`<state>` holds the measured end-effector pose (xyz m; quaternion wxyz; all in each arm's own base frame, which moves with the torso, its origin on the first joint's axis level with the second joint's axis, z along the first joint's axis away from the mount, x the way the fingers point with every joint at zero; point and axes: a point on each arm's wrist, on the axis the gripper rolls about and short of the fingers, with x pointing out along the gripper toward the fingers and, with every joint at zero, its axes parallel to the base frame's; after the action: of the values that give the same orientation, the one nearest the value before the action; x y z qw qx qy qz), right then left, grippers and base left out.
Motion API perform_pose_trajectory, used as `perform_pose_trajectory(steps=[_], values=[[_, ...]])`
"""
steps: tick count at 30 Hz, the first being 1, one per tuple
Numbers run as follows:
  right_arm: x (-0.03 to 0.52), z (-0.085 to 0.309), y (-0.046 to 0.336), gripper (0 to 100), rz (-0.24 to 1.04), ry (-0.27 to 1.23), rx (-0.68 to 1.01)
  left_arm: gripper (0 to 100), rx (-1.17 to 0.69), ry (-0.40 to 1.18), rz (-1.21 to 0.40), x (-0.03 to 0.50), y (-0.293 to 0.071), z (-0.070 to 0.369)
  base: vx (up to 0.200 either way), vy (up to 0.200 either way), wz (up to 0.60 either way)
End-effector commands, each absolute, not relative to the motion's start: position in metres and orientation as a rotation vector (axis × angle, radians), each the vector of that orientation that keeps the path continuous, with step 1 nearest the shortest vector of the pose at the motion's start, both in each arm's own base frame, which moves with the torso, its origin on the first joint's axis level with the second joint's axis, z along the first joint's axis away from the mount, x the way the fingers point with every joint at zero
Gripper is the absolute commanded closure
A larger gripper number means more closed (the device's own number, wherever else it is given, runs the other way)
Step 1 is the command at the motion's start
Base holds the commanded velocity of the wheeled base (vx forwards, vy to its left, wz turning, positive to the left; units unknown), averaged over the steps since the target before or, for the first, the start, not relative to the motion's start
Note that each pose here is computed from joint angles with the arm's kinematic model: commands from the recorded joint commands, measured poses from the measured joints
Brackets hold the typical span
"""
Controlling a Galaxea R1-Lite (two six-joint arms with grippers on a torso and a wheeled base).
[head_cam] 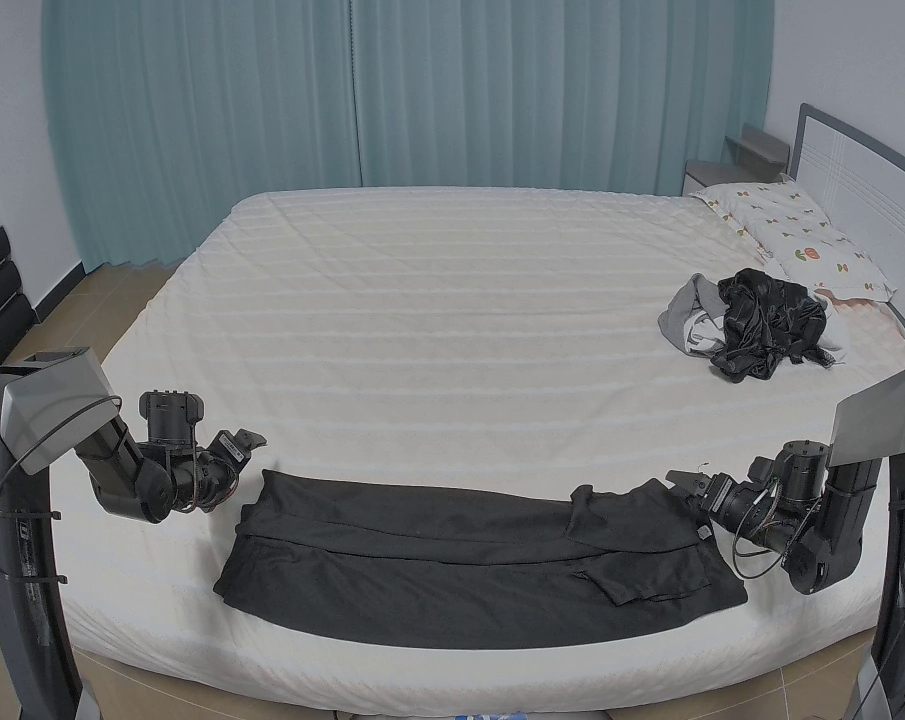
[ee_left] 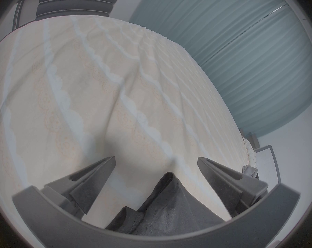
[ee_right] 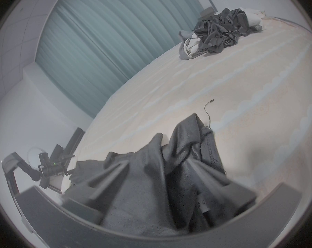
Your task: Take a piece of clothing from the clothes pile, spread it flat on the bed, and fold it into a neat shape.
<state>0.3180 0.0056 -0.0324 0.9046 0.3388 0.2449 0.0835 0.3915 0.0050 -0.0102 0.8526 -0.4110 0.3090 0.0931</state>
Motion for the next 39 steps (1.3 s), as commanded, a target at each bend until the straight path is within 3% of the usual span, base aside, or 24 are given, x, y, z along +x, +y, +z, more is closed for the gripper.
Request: perform_pose_trajectory(steps=[1, 21, 22, 31, 32, 39], values=[[0.322, -0.039, -0.009, 0, 0.129, 0.493, 0.717, 0, -0.849, 0.644, 0.158, 0.391, -0.01, -0.002, 0.0, 0.0, 0.0], [0.343, -0.062, -0.01, 0, 0.131, 0.486, 0.715, 0, -0.798, 0.676, 0.143, 0.401, -0.021, -0.023, 0.0, 0.0, 0.0], [0.343, -0.063, -0.01, 0, 0.13, 0.486, 0.715, 100, -0.798, 0.675, 0.144, 0.401, -0.021, -0.023, 0.0, 0.0, 0.0], [0.345, -0.064, -0.01, 0, 0.131, 0.483, 0.715, 100, -0.793, 0.676, 0.144, 0.401, -0.02, -0.024, 0.0, 0.0, 0.0], [0.345, -0.064, -0.01, 100, 0.131, 0.48, 0.716, 100, -0.793, 0.675, 0.147, 0.401, -0.02, -0.024, 0.0, 0.0, 0.0], [0.345, -0.063, -0.012, 100, 0.125, 0.473, 0.718, 100, -0.793, 0.672, 0.161, 0.401, -0.017, -0.025, 0.0, 0.0, 0.0]])
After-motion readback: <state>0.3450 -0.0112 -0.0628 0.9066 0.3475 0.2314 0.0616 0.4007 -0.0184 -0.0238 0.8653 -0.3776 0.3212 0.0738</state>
